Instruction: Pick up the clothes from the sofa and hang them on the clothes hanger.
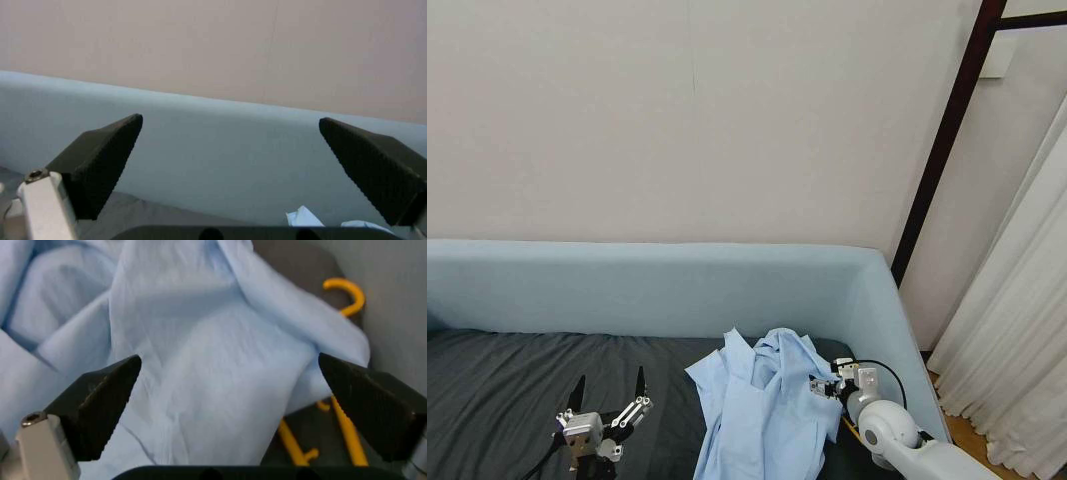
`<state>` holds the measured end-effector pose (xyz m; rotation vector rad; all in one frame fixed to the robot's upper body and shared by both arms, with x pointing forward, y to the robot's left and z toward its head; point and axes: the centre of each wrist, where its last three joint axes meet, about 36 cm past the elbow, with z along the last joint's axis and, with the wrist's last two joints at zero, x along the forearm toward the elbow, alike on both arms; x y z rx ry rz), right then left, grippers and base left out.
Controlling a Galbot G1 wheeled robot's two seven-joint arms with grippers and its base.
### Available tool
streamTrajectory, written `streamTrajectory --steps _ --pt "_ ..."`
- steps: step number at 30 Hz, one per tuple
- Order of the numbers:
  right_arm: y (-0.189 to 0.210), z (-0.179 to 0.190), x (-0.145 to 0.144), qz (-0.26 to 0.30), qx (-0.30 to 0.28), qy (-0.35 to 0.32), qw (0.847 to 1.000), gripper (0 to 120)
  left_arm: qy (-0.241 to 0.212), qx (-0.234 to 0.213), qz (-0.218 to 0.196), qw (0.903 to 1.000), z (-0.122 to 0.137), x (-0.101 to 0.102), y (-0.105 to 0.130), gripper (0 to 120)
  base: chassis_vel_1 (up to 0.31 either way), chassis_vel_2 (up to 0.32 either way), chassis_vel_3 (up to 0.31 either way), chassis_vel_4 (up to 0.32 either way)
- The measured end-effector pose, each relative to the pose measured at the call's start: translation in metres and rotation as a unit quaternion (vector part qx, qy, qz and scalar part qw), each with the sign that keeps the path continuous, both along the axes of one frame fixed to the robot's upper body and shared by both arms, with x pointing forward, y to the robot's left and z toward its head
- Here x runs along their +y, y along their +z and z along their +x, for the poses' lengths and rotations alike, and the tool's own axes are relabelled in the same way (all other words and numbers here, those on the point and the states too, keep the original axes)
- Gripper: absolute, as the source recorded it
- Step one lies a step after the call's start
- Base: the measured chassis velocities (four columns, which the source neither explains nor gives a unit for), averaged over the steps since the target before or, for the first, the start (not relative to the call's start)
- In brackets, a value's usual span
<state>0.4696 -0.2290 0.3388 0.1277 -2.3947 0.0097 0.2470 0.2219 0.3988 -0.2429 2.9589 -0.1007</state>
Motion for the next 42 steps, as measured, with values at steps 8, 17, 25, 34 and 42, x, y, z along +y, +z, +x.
streamTrajectory --steps 8,17,25,34,42 --pt "-0.022 0.002 0.005 0.004 0.03 -0.023 0.999 75 0.0 0.001 0.001 1.0 0.0 0.0 -0.002 100 0.0 0.0 0.0 0.0" --pt "-0.033 -0.003 -0.001 -0.015 0.042 -0.032 0.999 43 0.0 0.001 0.002 1.0 0.0 0.001 -0.003 100 0.0 0.0 0.0 0.0" --pt "-0.034 -0.008 -0.002 -0.02 0.031 -0.032 0.999 45 -0.001 0.002 0.0 1.0 0.0 -0.001 -0.004 100 0.0 0.0 0.0 0.0" --pt "-0.032 -0.008 -0.012 -0.041 0.029 -0.053 0.997 65 -0.001 0.002 0.001 1.0 0.0 -0.001 -0.005 100 0.0 0.0 0.0 0.0" --pt "-0.04 -0.008 -0.007 -0.023 0.042 -0.057 0.997 48 -0.001 0.002 0.002 1.0 0.0 -0.002 -0.005 100 0.0 0.0 0.0 0.0"
